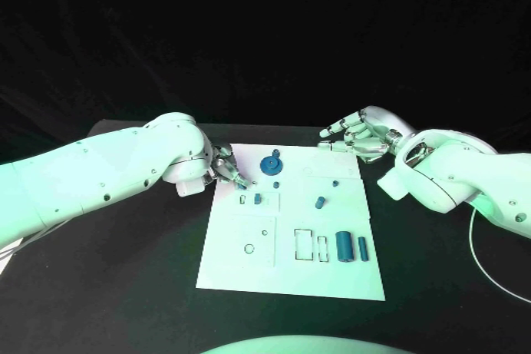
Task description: Assemble the parts on the task board
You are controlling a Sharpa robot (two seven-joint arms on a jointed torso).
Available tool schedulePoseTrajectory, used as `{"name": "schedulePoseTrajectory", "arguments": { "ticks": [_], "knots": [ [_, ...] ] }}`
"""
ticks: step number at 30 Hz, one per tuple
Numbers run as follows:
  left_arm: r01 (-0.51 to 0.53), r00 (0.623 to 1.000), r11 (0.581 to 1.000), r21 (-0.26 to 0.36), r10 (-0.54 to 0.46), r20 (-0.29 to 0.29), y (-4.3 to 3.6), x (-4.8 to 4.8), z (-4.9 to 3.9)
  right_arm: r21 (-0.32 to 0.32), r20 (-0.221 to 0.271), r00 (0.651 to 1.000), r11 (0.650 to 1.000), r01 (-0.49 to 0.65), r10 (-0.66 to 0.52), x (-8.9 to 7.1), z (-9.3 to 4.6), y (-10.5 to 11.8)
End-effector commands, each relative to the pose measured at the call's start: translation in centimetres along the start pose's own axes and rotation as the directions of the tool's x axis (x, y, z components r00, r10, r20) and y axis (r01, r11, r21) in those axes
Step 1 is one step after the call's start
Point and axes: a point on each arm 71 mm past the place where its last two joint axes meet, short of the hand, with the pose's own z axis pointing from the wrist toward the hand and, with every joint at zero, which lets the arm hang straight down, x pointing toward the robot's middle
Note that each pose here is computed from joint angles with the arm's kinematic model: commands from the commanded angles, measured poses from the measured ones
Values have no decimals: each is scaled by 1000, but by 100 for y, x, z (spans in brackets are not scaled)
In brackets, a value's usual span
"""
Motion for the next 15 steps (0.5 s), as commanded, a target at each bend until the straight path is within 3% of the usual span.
{"name": "schedulePoseTrajectory", "arguments": {
  "ticks": [1,7,15],
  "knots": [
    [10,998,1000,27,-11,56,-21,47,-18,-1,-19,1000,1000,1,-1,17,-2,-2],
    [-65,996,998,14,64,65,44,174,-6,0,-22,1000,1000,2,-2,22,-4,-7],
    [-97,994,995,0,97,46,88,248,-2,1,-26,1000,1000,3,-3,30,-4,-13]
  ]
}}
